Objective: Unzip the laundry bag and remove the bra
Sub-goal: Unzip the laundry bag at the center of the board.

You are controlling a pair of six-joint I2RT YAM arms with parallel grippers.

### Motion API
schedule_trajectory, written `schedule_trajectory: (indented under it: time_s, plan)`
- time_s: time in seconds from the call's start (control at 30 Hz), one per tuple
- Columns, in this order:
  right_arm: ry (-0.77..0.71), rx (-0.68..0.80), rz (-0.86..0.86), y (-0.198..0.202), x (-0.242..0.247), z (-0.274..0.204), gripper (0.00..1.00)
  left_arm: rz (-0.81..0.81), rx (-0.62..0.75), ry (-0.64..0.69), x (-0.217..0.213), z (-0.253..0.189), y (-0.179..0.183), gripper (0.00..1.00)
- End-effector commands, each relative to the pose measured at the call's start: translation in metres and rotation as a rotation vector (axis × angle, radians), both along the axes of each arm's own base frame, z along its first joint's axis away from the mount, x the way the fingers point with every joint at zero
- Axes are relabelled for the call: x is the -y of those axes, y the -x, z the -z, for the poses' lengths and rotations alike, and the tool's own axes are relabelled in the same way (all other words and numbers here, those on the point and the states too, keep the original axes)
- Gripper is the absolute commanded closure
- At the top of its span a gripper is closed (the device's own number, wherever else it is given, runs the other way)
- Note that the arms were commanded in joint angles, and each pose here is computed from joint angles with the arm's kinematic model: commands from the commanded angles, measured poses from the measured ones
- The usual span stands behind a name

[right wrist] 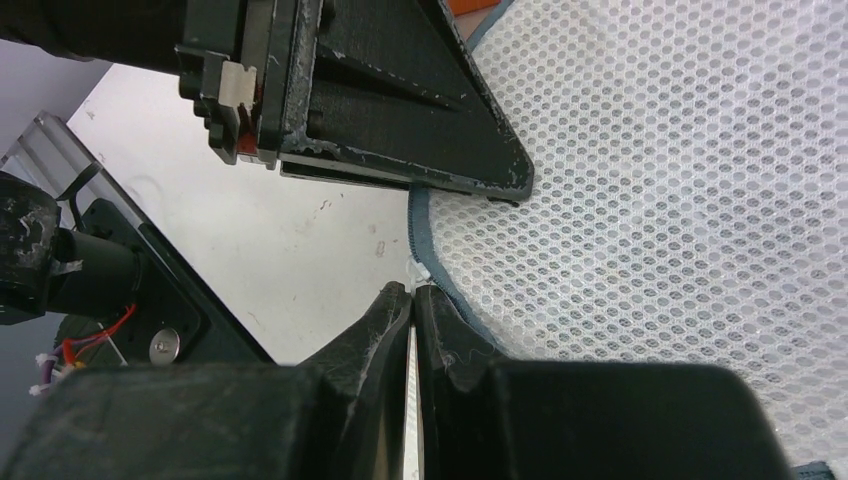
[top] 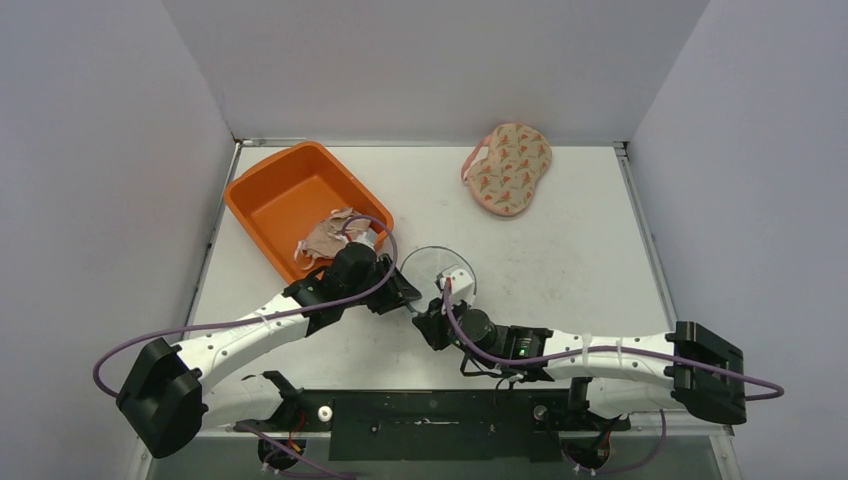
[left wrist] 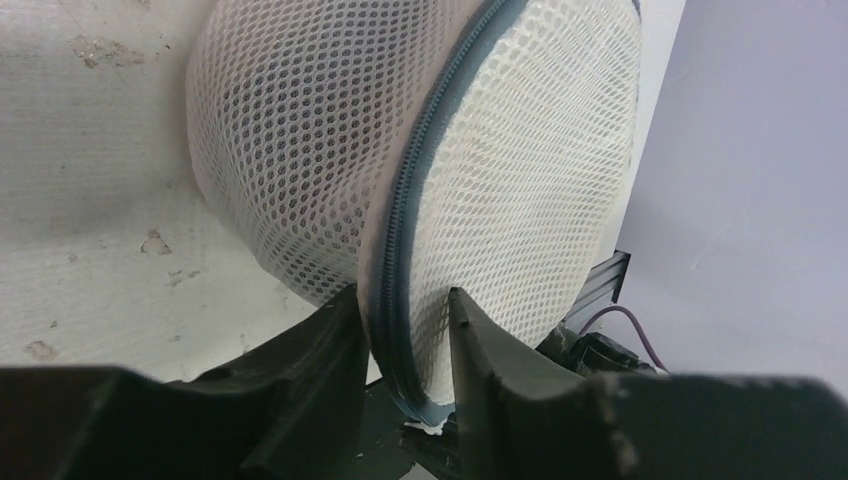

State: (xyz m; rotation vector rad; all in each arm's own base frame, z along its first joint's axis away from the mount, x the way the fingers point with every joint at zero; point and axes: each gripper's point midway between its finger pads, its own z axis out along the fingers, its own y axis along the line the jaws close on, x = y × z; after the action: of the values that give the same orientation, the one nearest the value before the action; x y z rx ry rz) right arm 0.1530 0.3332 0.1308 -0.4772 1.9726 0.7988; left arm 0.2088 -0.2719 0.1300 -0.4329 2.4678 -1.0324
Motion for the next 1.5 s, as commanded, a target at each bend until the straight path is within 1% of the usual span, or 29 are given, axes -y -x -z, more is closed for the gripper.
schedule_trajectory:
  time_s: [0.0, 0.2, 0.27, 0.67, 0.9, 0.93, 1.03, 1.1, 1.13, 1.2, 1.37, 1.47]
  plan:
    - [-0.067, 0.025, 0.021, -0.004, 0.001, -0.023, 0.95, -0.012, 0.078, 0.067, 0.011, -0.026, -0.014, 0.73]
    - [-0.058, 0.033, 0.046, -0.005, 0.014, -0.030, 0.95, -0.034, 0.085, 0.052, 0.007, -0.027, -0.020, 0.96]
    - [-0.051, 0.033, 0.064, -0.005, 0.021, -0.030, 0.95, -0.044, 0.086, 0.050, 0.004, -0.027, -0.022, 1.00]
    - [0.003, 0.002, 0.217, -0.009, 0.074, -0.012, 0.95, -0.067, 0.082, 0.050, -0.004, -0.024, -0.024, 1.00]
    - [0.005, -0.009, 0.266, -0.010, 0.088, -0.006, 0.95, -0.044, 0.093, 0.059, -0.004, -0.025, -0.023, 0.99]
    - [0.003, -0.011, 0.258, -0.009, 0.088, -0.006, 0.95, -0.039, 0.094, 0.062, -0.004, -0.026, -0.023, 0.90]
    - [-0.014, -0.010, 0.232, -0.007, 0.082, -0.009, 0.95, -0.013, 0.102, 0.072, -0.001, -0.031, -0.021, 0.47]
    - [-0.031, -0.007, 0.216, -0.006, 0.076, -0.012, 0.95, -0.008, 0.102, 0.075, -0.004, -0.036, -0.017, 0.24]
    - [-0.037, -0.006, 0.208, -0.006, 0.073, -0.014, 0.95, -0.010, 0.100, 0.072, -0.006, -0.038, -0.014, 0.16]
    - [-0.051, 0.001, 0.191, -0.007, 0.064, -0.019, 0.95, -0.008, 0.094, 0.082, -0.008, -0.042, -0.007, 0.07]
    - [-0.052, 0.014, 0.126, -0.009, 0.035, -0.026, 0.95, 0.007, 0.093, 0.136, -0.004, -0.051, 0.014, 0.04]
    - [-0.051, 0.021, 0.095, -0.010, 0.020, -0.029, 0.95, 0.025, 0.087, 0.141, 0.002, -0.052, 0.021, 0.03]
